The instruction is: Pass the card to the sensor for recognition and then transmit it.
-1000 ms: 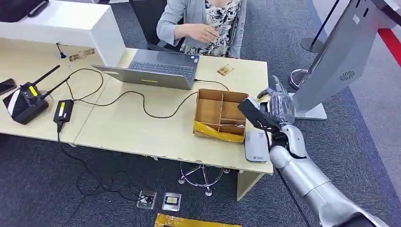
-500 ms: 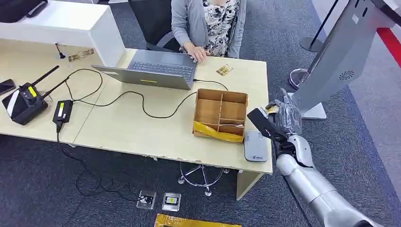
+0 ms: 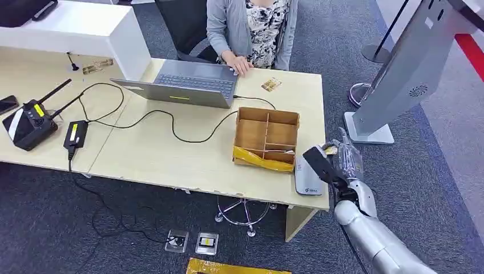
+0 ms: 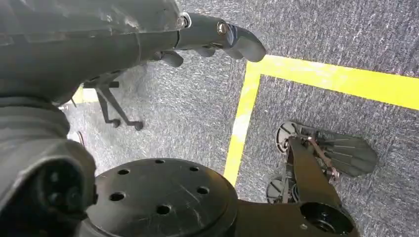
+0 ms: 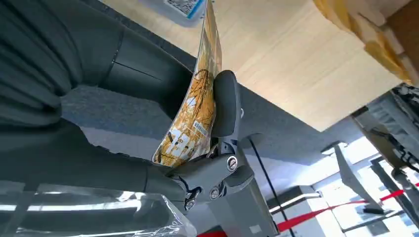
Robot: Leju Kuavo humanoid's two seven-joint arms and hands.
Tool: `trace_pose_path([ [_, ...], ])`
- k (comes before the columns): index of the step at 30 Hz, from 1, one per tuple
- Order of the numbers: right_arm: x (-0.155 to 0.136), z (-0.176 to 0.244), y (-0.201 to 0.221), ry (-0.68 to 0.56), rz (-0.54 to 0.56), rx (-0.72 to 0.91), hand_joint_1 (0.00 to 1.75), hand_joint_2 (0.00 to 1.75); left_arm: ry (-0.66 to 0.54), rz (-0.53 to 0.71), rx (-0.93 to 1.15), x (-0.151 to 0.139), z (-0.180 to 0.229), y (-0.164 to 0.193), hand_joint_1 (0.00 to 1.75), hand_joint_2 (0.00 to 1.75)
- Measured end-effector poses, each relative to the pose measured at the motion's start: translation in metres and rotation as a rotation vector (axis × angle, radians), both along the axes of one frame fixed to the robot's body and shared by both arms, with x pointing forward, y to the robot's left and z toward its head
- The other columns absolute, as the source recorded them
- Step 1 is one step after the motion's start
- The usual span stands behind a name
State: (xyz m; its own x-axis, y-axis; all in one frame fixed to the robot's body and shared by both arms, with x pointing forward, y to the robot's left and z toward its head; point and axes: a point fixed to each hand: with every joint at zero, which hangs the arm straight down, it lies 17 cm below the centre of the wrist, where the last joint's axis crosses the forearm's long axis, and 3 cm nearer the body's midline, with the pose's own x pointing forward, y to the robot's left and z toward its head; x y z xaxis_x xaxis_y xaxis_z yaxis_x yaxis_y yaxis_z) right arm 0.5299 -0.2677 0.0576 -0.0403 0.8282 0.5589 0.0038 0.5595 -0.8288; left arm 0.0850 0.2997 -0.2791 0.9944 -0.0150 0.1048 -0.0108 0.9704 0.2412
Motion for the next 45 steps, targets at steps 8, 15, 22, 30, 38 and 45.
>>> trace_pose_path([
  [8,-0.012,-0.026,-0.022,0.058,-0.059,0.07,1.75,1.75,0.017,0.02,0.044,-0.003,0.001,0.006,0.0,0.0],
  [15,-0.038,-0.061,-0.039,0.121,-0.098,0.107,1.75,1.75,0.022,0.025,0.052,-0.005,0.001,0.002,0.0,0.0],
  [22,-0.061,-0.08,-0.054,0.15,-0.173,0.09,1.75,1.75,0.019,-0.001,0.004,-0.003,0.0,-0.004,0.0,0.0],
  [30,-0.063,-0.058,-0.071,0.105,-0.216,0.057,1.75,1.75,0.012,-0.019,0.003,-0.002,0.0,0.003,0.0,0.0],
  [38,-0.05,-0.007,-0.078,0.016,-0.192,0.031,1.75,1.75,0.012,-0.031,-0.004,-0.001,0.0,0.006,0.0,0.0],
  [45,-0.056,0.006,-0.063,-0.005,-0.149,0.043,1.75,1.75,0.0,-0.061,-0.021,0.002,0.0,0.005,0.0,0.0],
])
